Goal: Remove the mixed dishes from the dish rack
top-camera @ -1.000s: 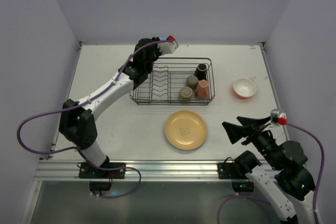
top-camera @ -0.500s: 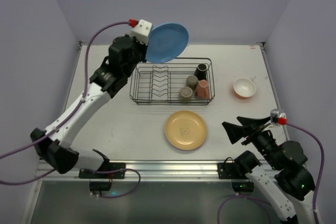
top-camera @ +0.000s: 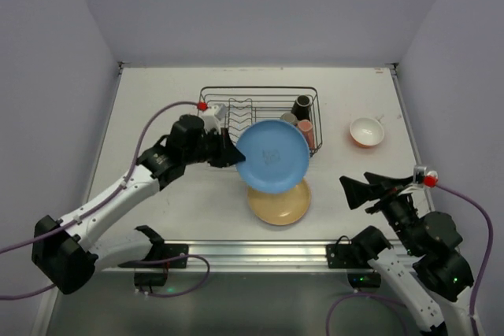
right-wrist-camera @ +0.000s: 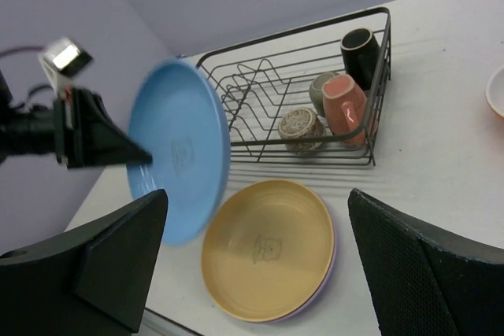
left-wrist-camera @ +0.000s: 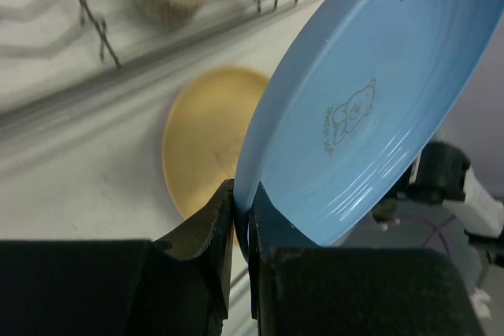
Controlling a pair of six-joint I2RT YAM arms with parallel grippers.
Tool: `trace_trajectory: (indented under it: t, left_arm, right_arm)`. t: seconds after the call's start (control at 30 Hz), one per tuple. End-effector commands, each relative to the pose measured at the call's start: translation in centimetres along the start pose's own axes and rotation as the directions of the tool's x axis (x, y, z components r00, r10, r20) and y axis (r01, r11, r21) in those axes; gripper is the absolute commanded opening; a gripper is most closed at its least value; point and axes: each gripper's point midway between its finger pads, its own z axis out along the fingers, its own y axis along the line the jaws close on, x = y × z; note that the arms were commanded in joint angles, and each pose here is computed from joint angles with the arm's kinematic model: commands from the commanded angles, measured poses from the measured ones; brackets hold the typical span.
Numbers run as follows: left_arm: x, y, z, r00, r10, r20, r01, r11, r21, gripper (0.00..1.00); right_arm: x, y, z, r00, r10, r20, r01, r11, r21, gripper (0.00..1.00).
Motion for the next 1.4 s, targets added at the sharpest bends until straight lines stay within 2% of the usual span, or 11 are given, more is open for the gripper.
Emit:
trace_trajectory:
  t: [0.0,0.1,0.33,0.5,0.6,0.63,0.7,0.73,0.93,1.07,1.37]
  left_arm:
    - [5.6,-2.9,-0.1,0.973,-0.155,-0.168,0.177,0.977,0.122,0.0]
    - [8.8,-4.0,-0.1,0.969,-0.14,-0.204,0.161,0.983,0.092,0.0]
    - [13.8,-0.5,0.8,0.937,-0.162,-0.311,0.139,0.986,-0.096,0.0]
    - [13.8,1.4,1.4,0.93,-0.139,-0.34,0.068,0.975,-0.211,0.0]
    - [13.3,1.8,1.6,0.909,-0.111,-0.403,-0.005,0.961,-0.276,0.0]
    - [14.0,2.6,1.3,0.887,-0.122,-0.446,-0.03,0.947,-0.319,0.0]
    - [13.0,2.7,1.5,0.883,-0.103,-0.457,-0.06,0.943,-0.327,0.0]
    - [13.5,3.3,1.4,0.863,-0.12,-0.491,-0.066,0.937,-0.344,0.0]
    - [13.1,2.4,2.6,0.823,-0.139,-0.551,-0.02,0.962,-0.272,0.0]
    - [13.2,3.3,2.8,0.801,-0.171,-0.573,0.01,0.962,-0.272,0.0]
    - [13.0,4.0,3.5,0.787,-0.178,-0.591,-0.004,0.956,-0.293,0.0]
  right_arm:
    - [-3.2,-0.5,-2.7,0.987,0.015,0.158,-0.016,1.0,0.006,0.99]
    - [-2.8,-0.8,-2.6,0.988,0.015,0.151,-0.018,1.0,0.017,0.99]
    - [-2.4,-0.4,-2.4,0.991,0.013,0.134,-0.012,1.0,-0.01,0.99]
    - [-2.4,-0.2,-2.6,0.989,0.016,0.146,-0.012,0.999,-0.031,0.99]
    - [-2.5,-0.1,-2.8,0.988,0.02,0.155,-0.014,0.999,-0.04,0.99]
    - [-2.5,-0.1,-2.9,0.987,0.02,0.157,-0.014,0.999,-0.042,0.99]
    - [-2.6,0.0,-3.0,0.987,0.021,0.161,-0.013,0.999,-0.05,0.99]
    - [-2.6,0.1,-3.0,0.986,0.021,0.163,-0.013,0.999,-0.053,0.99]
    - [-2.5,0.4,-3.0,0.987,0.013,0.158,-0.001,0.997,-0.074,0.99]
    - [-2.4,0.6,-3.1,0.988,0.012,0.157,0.001,0.996,-0.086,0.99]
    - [-2.5,0.7,-3.2,0.987,0.012,0.162,0.004,0.995,-0.095,0.99]
